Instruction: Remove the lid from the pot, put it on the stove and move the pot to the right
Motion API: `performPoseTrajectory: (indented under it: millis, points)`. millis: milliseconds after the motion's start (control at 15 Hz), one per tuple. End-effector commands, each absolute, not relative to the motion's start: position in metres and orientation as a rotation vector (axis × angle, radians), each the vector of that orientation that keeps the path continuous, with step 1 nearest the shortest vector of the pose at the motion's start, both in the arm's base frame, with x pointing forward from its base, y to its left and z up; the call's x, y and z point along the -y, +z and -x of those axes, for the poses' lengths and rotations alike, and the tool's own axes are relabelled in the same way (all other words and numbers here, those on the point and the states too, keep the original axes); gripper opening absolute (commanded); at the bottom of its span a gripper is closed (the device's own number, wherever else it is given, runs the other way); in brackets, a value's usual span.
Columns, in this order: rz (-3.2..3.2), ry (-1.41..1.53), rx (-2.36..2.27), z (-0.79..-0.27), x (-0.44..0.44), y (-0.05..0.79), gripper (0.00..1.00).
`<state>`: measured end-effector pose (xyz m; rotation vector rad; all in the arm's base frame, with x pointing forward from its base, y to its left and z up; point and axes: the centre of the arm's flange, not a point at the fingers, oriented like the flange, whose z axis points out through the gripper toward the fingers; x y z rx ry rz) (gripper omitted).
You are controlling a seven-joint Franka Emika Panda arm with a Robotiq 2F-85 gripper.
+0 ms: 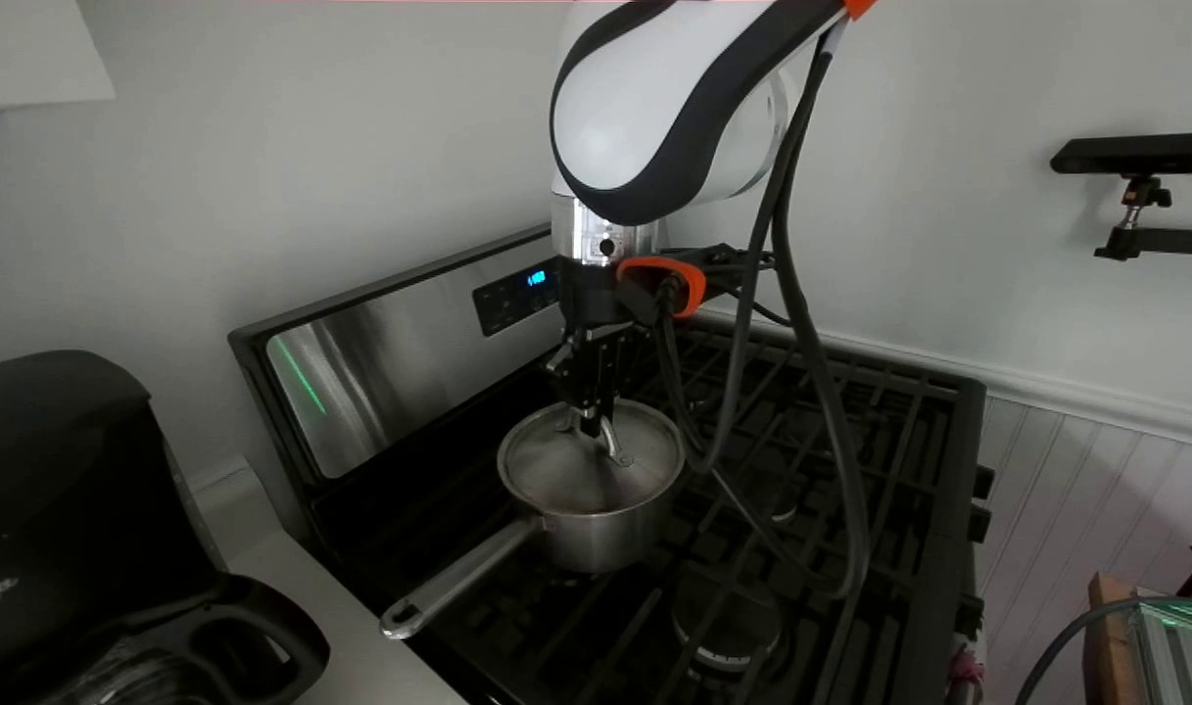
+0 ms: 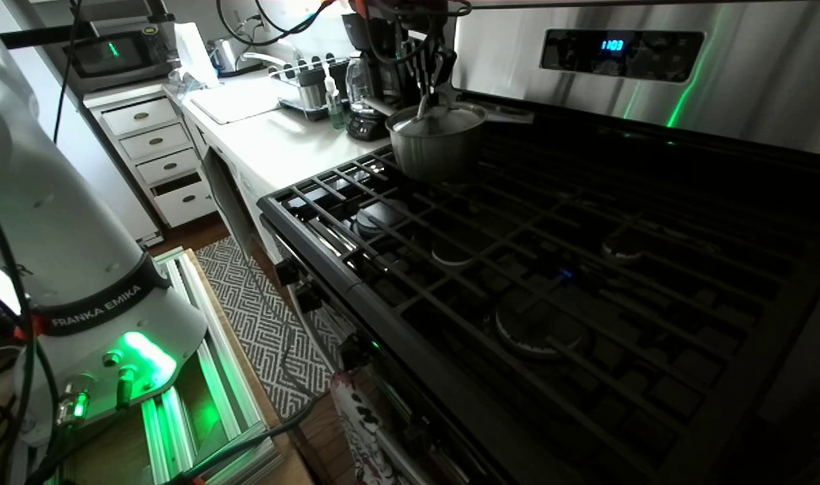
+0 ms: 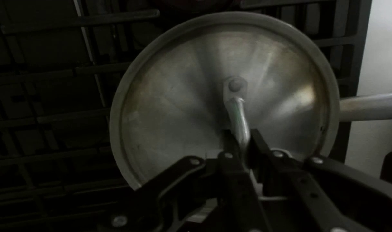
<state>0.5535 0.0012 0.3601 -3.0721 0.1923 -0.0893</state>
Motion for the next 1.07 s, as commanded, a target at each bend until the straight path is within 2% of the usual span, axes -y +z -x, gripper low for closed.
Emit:
performPoseTrajectory:
  millis: [0, 600, 1000]
  points:
    - [3.083, -0.111, -0.200, -0.549, 0.003, 0.378, 0.04]
    - [3.074, -0.184, -0.233, -0.540, 0.018, 0.406, 0.04]
    - [3.053, -0.191, -0.402, -0.492, 0.073, 0.405, 0.04]
